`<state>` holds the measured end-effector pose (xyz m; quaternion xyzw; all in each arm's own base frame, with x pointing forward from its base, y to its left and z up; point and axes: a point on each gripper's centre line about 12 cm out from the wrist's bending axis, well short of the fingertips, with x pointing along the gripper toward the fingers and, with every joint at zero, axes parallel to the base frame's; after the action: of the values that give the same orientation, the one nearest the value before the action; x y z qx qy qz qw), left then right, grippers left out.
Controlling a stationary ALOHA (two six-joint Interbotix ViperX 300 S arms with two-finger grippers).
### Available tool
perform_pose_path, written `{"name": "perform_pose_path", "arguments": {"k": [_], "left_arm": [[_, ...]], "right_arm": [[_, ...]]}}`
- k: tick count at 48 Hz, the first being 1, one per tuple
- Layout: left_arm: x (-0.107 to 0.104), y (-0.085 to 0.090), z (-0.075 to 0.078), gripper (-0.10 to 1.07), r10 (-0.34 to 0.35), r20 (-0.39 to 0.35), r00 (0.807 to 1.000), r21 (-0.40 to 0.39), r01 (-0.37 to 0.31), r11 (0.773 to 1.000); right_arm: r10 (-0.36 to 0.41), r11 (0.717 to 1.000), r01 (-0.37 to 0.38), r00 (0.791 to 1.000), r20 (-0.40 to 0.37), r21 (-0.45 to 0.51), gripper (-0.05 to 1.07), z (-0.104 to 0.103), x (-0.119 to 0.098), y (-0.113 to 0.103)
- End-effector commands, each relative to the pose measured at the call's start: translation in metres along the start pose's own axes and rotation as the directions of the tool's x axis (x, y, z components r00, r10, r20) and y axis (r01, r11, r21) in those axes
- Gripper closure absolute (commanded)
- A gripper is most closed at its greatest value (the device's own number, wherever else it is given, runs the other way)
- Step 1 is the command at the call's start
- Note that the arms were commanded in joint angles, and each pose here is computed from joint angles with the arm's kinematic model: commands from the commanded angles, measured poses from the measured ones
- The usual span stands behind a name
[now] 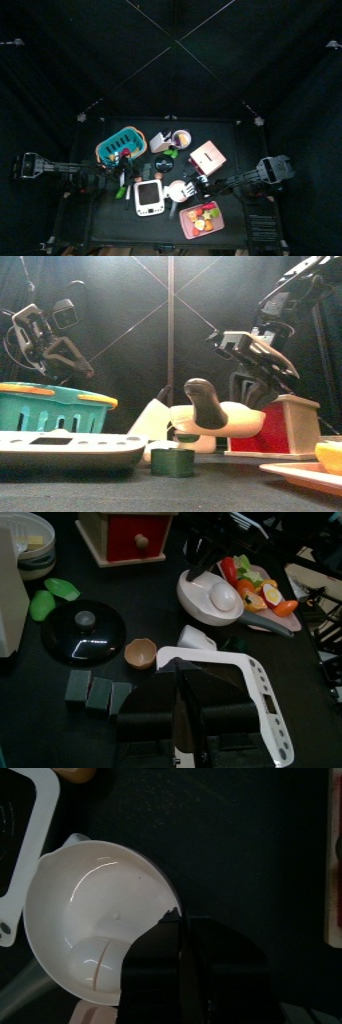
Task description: Place pan on stov
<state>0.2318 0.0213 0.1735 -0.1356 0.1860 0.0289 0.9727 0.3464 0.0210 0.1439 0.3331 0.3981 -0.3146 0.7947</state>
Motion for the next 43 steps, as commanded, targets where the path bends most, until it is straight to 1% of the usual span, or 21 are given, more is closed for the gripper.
{"name": "perform_pose_path", "arguments": {"k": [1,7,13,18,21,24,29,31,35,43], "left_arm": [[0.0,0.0,0.003,0.55,0.002,0.01,1.0,-0.006,-0.002,1.0],[-0.002,0.004,0.008,0.55,0.021,0.034,0.999,-0.025,-0.021,0.999],[-0.007,0.017,0.014,0.55,0.079,0.072,0.994,-0.08,-0.074,0.994],[-0.011,0.026,0.011,0.55,0.124,0.076,0.989,-0.134,-0.113,0.985],[-0.012,0.028,0.008,0.55,0.134,0.072,0.988,-0.15,-0.122,0.981],[-0.013,0.029,0.009,0.55,0.142,0.079,0.987,-0.164,-0.127,0.978],[-0.015,0.028,0.013,0.55,0.138,0.098,0.986,-0.162,-0.121,0.979],[-0.015,0.028,0.012,0.55,0.136,0.098,0.986,-0.162,-0.119,0.98],[-0.016,0.027,0.01,0.55,0.132,0.096,0.987,-0.16,-0.116,0.98],[-0.018,0.027,0.012,0.55,0.134,0.109,0.985,-0.163,-0.115,0.98]], "right_arm": [[0.067,0.997,-0.068,0.997,0.033,0.024,0.64,0.015,-0.013,0.015],[0.122,0.992,-0.123,0.992,0.043,0.028,0.64,0.021,-0.015,0.03],[0.164,0.986,-0.166,0.985,0.056,0.032,0.65,0.03,-0.012,0.052],[0.183,0.982,-0.186,0.981,0.07,0.035,0.65,0.039,-0.004,0.072],[0.191,0.981,-0.193,0.979,0.077,0.032,0.65,0.043,0.001,0.084],[0.198,0.979,-0.201,0.976,0.086,0.025,0.65,0.047,0.007,0.094],[0.218,0.975,-0.22,0.97,0.11,0.014,0.65,0.057,0.014,0.111],[0.224,0.974,-0.227,0.967,0.119,0.011,0.65,0.061,0.016,0.119],[0.217,0.976,-0.22,0.968,0.128,0.007,0.65,0.064,0.023,0.126],[0.163,0.986,-0.166,0.977,0.136,0.016,0.65,0.066,0.034,0.13]]}}
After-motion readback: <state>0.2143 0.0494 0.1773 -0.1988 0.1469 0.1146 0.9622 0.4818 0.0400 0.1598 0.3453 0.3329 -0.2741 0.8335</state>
